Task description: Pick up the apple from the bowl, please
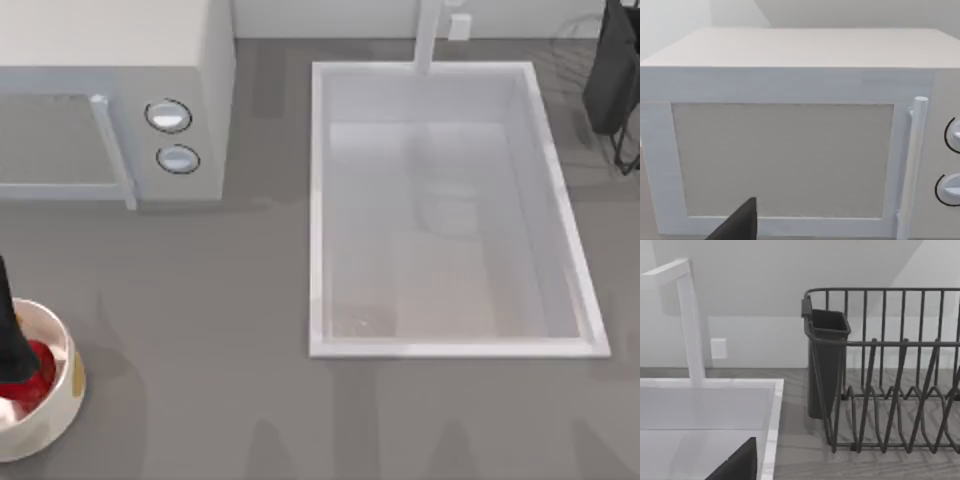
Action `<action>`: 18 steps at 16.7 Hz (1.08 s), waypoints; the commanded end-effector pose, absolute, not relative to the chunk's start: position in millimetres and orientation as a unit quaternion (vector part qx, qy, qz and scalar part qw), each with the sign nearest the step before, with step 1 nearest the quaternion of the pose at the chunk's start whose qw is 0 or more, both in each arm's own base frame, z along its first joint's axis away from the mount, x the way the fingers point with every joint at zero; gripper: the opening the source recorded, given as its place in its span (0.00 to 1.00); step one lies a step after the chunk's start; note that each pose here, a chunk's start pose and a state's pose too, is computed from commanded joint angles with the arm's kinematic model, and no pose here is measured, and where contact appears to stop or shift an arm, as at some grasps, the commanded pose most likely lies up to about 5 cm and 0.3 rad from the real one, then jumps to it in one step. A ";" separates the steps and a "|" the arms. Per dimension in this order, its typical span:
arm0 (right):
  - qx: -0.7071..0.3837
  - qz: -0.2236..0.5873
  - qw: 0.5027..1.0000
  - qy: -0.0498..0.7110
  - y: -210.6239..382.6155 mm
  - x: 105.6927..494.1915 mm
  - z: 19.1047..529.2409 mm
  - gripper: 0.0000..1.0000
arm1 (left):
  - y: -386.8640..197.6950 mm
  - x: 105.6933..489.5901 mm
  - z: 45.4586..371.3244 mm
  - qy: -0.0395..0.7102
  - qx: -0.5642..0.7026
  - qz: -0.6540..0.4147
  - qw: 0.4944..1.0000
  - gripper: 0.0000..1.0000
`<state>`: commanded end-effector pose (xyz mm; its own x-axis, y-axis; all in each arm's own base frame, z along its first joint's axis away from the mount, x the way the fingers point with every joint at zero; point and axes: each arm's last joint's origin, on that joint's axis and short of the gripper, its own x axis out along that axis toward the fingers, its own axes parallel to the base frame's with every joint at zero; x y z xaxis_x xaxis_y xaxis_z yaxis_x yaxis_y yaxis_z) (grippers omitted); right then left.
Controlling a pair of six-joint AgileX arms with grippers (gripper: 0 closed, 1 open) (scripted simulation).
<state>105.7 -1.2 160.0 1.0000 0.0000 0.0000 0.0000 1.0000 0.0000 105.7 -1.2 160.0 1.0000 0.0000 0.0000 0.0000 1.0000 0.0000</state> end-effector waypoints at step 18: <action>0.000 0.000 1.000 0.000 -1.2 105.7 160.0 1.00 | -1.5 107.6 173.0 0.058 -0.001 -0.002 0.998 1.00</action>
<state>105.7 -1.2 160.0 1.0000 0.0000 0.0000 0.0000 1.0000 0.0000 107.6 -1.5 173.0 0.9932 -0.0035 -0.1167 0.0033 1.0000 -0.0017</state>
